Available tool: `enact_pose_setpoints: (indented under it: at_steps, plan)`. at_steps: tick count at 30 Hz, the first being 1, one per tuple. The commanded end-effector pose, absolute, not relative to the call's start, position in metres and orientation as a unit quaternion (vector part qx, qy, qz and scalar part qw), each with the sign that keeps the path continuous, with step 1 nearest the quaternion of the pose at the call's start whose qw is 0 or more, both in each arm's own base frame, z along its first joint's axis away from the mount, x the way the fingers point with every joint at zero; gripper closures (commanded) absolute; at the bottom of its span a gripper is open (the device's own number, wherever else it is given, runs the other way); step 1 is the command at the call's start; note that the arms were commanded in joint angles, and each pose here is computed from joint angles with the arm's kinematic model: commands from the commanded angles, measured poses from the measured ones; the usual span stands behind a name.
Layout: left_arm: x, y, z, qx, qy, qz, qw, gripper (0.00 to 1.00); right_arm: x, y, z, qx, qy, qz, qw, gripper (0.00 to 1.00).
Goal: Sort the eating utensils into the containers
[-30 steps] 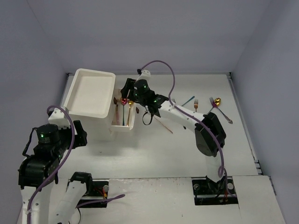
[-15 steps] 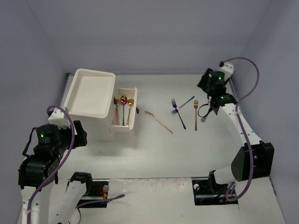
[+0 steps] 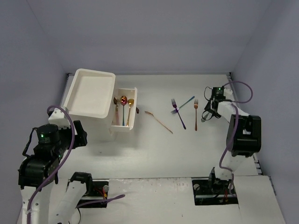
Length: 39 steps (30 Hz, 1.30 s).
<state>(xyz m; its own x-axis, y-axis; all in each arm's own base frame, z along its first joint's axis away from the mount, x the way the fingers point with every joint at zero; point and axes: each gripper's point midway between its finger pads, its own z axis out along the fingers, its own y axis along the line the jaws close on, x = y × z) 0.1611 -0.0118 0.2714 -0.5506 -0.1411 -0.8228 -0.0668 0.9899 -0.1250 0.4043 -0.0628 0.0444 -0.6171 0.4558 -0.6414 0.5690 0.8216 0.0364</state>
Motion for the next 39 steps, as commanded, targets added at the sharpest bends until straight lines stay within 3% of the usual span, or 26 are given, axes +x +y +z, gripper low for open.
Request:
enact_pose_setpoints:
  at_steps: [1, 11, 22, 25, 27, 34, 39]
  plan:
    - [0.169, -0.014, 0.288, -0.055, 0.867, -0.047, 0.493, 0.31, 0.442, -0.067, 0.059, 0.301, 0.877, -0.078, 0.365, 0.56]
    - [0.171, -0.015, 0.286, -0.054, 0.87, -0.047, 0.489, 0.31, 0.457, -0.075, 0.041, 0.319, 0.874, -0.098, 0.354, 0.59]
    - [0.17, -0.015, 0.288, -0.053, 0.868, -0.047, 0.491, 0.31, 0.456, -0.075, 0.02, 0.318, 0.881, -0.11, 0.333, 0.69]
    - [0.17, -0.015, 0.287, -0.053, 0.869, -0.048, 0.49, 0.31, 0.455, -0.07, 0.013, 0.309, 0.888, -0.105, 0.325, 0.82]
    - [0.17, -0.015, 0.287, -0.053, 0.869, -0.048, 0.49, 0.31, 0.454, -0.066, 0.01, 0.306, 0.891, -0.095, 0.321, 1.0]
    - [0.17, -0.014, 0.288, -0.055, 0.868, -0.046, 0.492, 0.31, 0.467, -0.034, 0.023, 0.283, 0.901, -0.023, 0.329, 1.0]
    - [0.17, -0.014, 0.287, -0.057, 0.868, -0.044, 0.491, 0.31, 0.485, 0.006, 0.062, 0.244, 0.898, 0.087, 0.357, 1.0]
